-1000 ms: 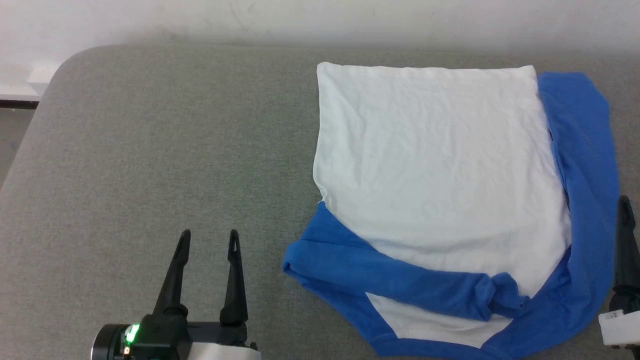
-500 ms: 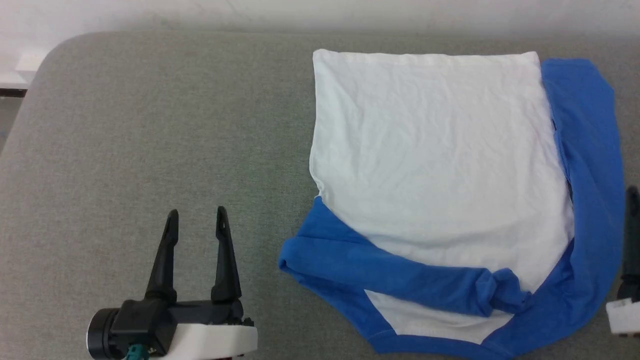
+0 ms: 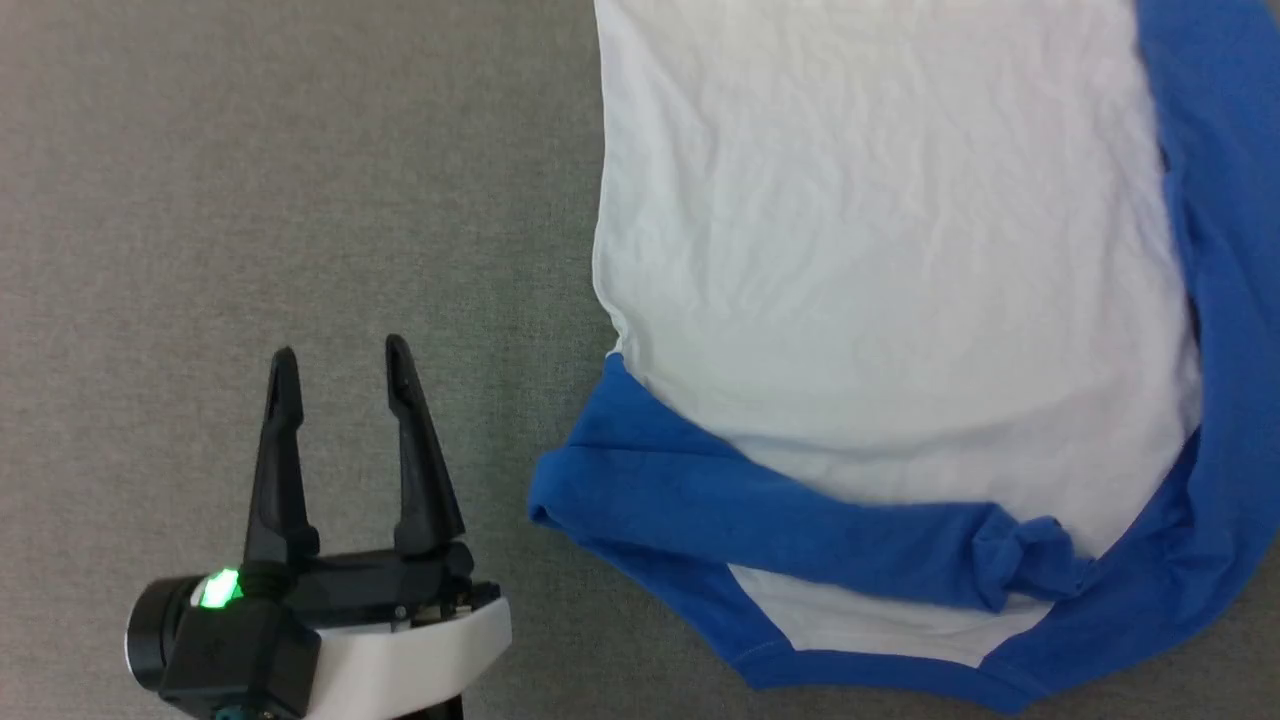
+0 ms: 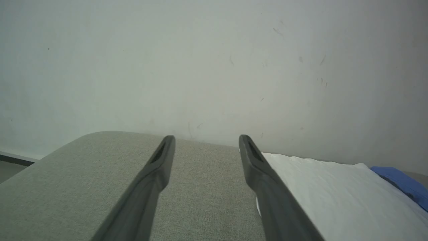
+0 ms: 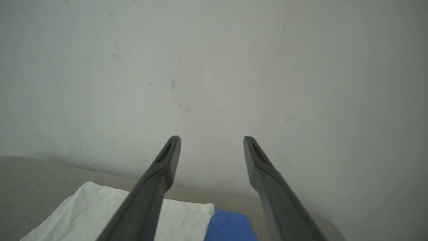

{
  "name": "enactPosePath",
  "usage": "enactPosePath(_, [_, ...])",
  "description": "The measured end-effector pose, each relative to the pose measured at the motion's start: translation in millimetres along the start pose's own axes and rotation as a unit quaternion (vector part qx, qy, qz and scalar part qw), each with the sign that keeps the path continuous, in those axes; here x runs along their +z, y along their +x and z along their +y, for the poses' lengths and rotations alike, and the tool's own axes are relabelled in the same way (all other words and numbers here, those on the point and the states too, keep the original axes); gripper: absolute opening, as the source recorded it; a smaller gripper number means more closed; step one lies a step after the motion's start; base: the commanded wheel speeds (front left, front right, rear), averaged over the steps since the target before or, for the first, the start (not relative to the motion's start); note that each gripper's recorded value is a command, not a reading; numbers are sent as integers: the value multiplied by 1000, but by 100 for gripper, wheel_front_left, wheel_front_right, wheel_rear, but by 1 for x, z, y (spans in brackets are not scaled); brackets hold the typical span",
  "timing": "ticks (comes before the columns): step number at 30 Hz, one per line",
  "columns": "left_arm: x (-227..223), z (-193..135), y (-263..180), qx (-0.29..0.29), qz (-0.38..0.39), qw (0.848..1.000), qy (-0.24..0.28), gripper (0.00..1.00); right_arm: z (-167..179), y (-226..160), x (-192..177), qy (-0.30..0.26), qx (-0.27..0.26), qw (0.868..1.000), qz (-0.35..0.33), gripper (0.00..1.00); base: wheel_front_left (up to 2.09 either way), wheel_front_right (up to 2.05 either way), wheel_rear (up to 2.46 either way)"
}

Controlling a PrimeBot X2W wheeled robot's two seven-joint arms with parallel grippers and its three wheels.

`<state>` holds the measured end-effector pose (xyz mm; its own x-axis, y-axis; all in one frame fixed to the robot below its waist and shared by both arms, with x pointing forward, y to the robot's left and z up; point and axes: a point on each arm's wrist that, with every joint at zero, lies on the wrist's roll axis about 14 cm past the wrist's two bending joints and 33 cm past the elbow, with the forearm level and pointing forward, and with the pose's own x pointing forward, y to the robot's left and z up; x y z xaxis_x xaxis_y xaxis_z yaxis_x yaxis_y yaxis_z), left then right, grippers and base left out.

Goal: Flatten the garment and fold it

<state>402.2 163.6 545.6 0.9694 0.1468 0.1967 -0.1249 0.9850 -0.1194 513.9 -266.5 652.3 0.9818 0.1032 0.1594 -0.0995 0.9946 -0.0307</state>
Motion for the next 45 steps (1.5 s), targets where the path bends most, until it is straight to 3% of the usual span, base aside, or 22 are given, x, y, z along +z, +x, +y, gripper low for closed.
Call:
enactPosePath(7, [-19,-10,21,-8,-1,1000,11,100,-32,71,-43,13,-6,996,87,100,0,0,0])
enactPosePath(12, [-42,-19,28,-17,18,1000,13,100,-53,100,-102,33,-37,985,166,100,0,0,0])
enactPosePath(16, [-56,-21,29,-17,32,999,19,100,-71,106,-158,30,-69,966,249,100,0,0,0])
enactPosePath(20, [-65,-18,27,-11,45,999,26,100,-80,100,-213,30,-93,937,334,100,0,0,0])
enactPosePath(25, [-78,-14,25,-4,63,997,34,100,-80,94,-262,58,-107,909,398,100,0,0,0])
enactPosePath(32, [-96,-7,24,10,85,995,49,100,-66,95,-308,62,-98,895,432,100,0,0,0])
enactPosePath(36, [-101,-4,25,13,90,994,54,100,-63,100,-317,59,-95,896,430,100,0,0,0])
enactPosePath(37, [-102,-3,24,15,92,994,55,100,-62,101,-319,59,-94,896,429,81,0,0,0])
enactPosePath(38, [-103,-3,24,15,94,994,56,100,-62,102,-321,60,-94,896,429,26,0,0,0])
enactPosePath(39, [-105,-2,24,16,96,994,57,100,-62,102,-322,62,-94,896,429,0,0,0,0])
enactPosePath(45, [-103,-2,26,12,89,994,61,100,-54,102,-315,55,-86,902,419,0,0,0,0])
